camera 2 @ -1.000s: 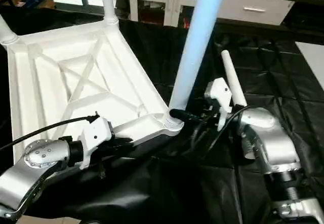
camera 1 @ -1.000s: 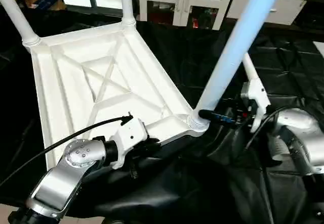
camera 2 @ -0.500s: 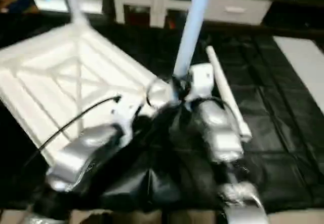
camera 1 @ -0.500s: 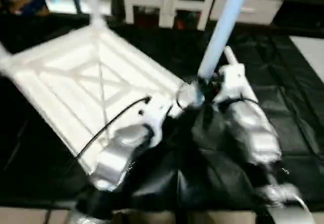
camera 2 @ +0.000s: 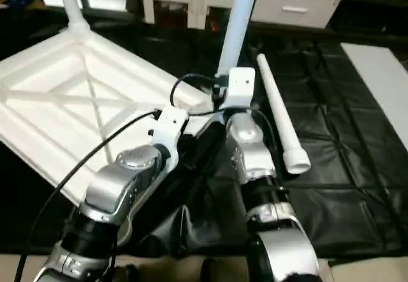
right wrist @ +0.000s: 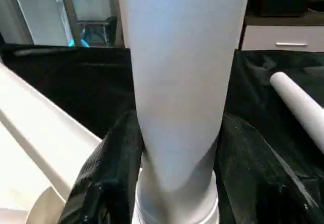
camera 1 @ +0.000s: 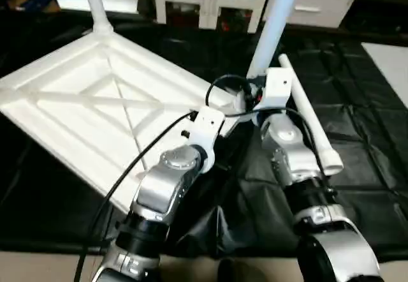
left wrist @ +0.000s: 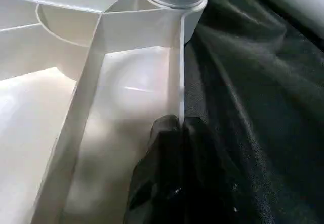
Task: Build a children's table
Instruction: Insert table leg to table base
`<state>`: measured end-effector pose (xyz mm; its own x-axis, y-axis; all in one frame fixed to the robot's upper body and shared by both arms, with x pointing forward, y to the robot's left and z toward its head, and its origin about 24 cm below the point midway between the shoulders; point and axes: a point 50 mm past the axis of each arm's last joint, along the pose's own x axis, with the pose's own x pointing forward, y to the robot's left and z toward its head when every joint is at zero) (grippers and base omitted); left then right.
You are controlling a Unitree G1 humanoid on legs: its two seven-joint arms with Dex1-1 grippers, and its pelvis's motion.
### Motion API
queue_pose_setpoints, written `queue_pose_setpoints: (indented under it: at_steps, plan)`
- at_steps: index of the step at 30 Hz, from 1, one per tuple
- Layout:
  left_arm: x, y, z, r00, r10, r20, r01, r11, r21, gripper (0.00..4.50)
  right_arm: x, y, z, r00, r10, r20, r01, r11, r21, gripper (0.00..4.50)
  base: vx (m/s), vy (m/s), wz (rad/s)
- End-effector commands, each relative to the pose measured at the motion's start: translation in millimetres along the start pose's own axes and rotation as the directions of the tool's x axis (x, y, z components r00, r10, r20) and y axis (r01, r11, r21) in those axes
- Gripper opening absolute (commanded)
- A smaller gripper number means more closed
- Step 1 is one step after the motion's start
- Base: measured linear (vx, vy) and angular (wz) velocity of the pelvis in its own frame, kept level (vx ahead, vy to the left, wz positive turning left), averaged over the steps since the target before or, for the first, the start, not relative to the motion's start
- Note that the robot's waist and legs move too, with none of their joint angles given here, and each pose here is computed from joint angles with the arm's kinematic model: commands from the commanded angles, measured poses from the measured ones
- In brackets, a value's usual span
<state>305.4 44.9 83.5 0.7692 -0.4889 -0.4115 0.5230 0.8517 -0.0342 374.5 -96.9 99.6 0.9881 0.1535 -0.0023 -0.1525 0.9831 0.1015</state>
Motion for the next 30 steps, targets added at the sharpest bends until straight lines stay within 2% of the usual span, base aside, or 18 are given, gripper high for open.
queue_pose_setpoints:
  at_steps: [1, 5, 6, 7, 11, 13, 15, 17, 21, 24, 25, 26, 30]
  plan:
    - [2, 6.4, -10.9, 0.998, 0.031, -0.051, -0.031, 0.999, -0.015, 0.00, -14.8, -7.2, -53.8, 0.975, -0.010, -0.222, 0.012, 1.000, 0.008, 1.83, 0.000, 0.000, 0.00]
    - [1, 7.1, -10.6, 0.998, 0.030, -0.050, -0.031, 0.999, -0.012, 0.00, -13.1, -7.4, -46.5, 0.983, 0.004, -0.182, -0.005, 1.000, -0.002, 1.83, 0.000, 0.000, 0.00]
    - [1, 7.2, -10.4, 0.998, 0.030, -0.050, -0.031, 0.999, -0.012, 0.00, -12.1, -7.2, -43.0, 0.987, 0.015, -0.160, -0.016, 1.000, -0.004, 2.18, 0.000, 0.000, 0.00]
    - [1, 7.2, -10.4, 0.998, 0.030, -0.050, -0.031, 0.999, -0.012, 0.00, -12.0, -7.2, -42.7, 0.987, 0.015, -0.159, -0.016, 1.000, -0.004, 2.18, 0.000, 0.000, 0.00]
    - [0, 8.5, -10.0, 0.998, 0.031, -0.049, -0.032, 0.999, -0.012, 0.00, -9.4, -6.1, -35.0, 0.993, 0.028, -0.118, -0.030, 0.999, -0.014, 2.74, 0.000, 0.000, 0.00]
    - [0, 9.3, -9.9, 0.998, 0.032, -0.047, -0.032, 0.999, -0.012, 0.00, -8.6, -5.2, -29.3, 0.995, 0.034, -0.089, -0.035, 0.999, -0.015, 2.74, 0.000, 0.000, 0.00]
    - [-2, 11.6, -10.2, 0.998, 0.035, -0.046, -0.035, 0.999, -0.011, 0.00, -10.3, -2.5, -14.7, 0.998, 0.065, -0.016, -0.065, 0.998, -0.020, 2.74, 0.000, 0.000, 0.00]
    - [-2, 12.9, -10.5, 0.998, 0.036, -0.045, -0.036, 0.999, -0.011, 0.00, -12.8, -1.2, -8.1, 0.996, 0.084, 0.017, -0.084, 0.996, -0.025, 2.74, 0.000, 0.000, 0.00]
    - [-4, 17.2, -11.4, 0.998, 0.042, -0.043, -0.043, 0.999, -0.006, 0.00, -29.0, -3.8, 11.6, 0.983, 0.149, 0.109, -0.140, 0.986, -0.089, 2.74, 0.016, -0.002, -0.01]
    - [-5, 19.7, -12.0, 0.998, 0.046, -0.042, -0.046, 0.999, -0.003, 0.00, -39.2, -8.9, 16.4, 0.980, 0.154, 0.129, -0.141, 0.985, -0.101, 2.74, 0.000, 0.000, 0.00]
    - [-7, 22.1, -12.7, 0.998, 0.048, -0.039, -0.048, 0.999, 0.002, 0.00, -48.8, -13.7, 20.2, 0.978, 0.152, 0.146, -0.138, 0.985, -0.104, 2.94, 0.000, 0.000, 0.00]
    - [-7, 23.6, -13.2, 0.998, 0.049, -0.037, -0.049, 0.999, 0.006, 0.00, -54.3, -17.2, 22.1, 0.978, 0.143, 0.152, -0.129, 0.986, -0.103, 2.94, 0.000, 0.000, 0.00]
    - [-11, 29.6, -16.3, 0.999, 0.040, -0.035, -0.039, 0.999, 0.028, 0.00, -70.0, -27.7, 26.5, 0.981, 0.129, 0.144, -0.110, 0.985, -0.130, 3.31, 0.000, 0.000, 0.00]
